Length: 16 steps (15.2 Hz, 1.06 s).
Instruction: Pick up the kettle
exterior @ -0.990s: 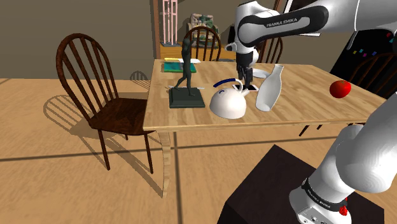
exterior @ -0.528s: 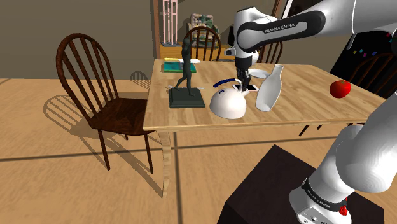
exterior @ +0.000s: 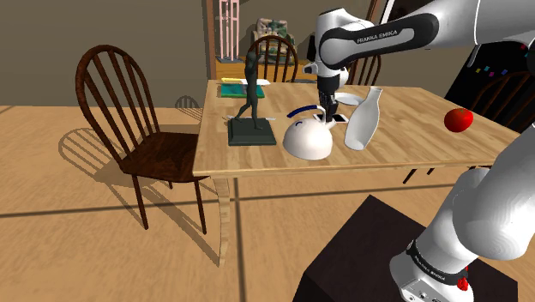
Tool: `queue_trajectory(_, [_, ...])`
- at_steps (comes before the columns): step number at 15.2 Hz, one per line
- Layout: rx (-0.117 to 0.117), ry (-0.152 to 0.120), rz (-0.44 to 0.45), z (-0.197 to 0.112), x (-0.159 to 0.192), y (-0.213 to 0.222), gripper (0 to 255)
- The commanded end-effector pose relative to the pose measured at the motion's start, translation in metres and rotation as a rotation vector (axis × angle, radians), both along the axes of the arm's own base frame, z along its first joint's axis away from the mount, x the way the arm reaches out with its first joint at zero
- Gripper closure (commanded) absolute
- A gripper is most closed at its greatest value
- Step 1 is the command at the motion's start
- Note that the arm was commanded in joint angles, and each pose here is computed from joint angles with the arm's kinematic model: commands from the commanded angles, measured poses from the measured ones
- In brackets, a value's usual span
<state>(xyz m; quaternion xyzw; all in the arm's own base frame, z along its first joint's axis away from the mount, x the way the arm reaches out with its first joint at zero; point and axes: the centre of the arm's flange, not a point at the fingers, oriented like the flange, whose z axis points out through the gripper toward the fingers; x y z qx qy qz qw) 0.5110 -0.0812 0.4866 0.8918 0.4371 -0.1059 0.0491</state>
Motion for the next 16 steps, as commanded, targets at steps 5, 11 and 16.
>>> queue_trajectory(5, [0.000, 0.000, 0.000, 0.029, 0.000, 0.000, 255])
queue_trajectory(11, [0.000, 0.000, 0.000, 0.061, 0.000, 0.000, 255])
queue_trajectory(16, [0.000, 0.000, 0.000, 0.077, 0.000, 0.000, 255])
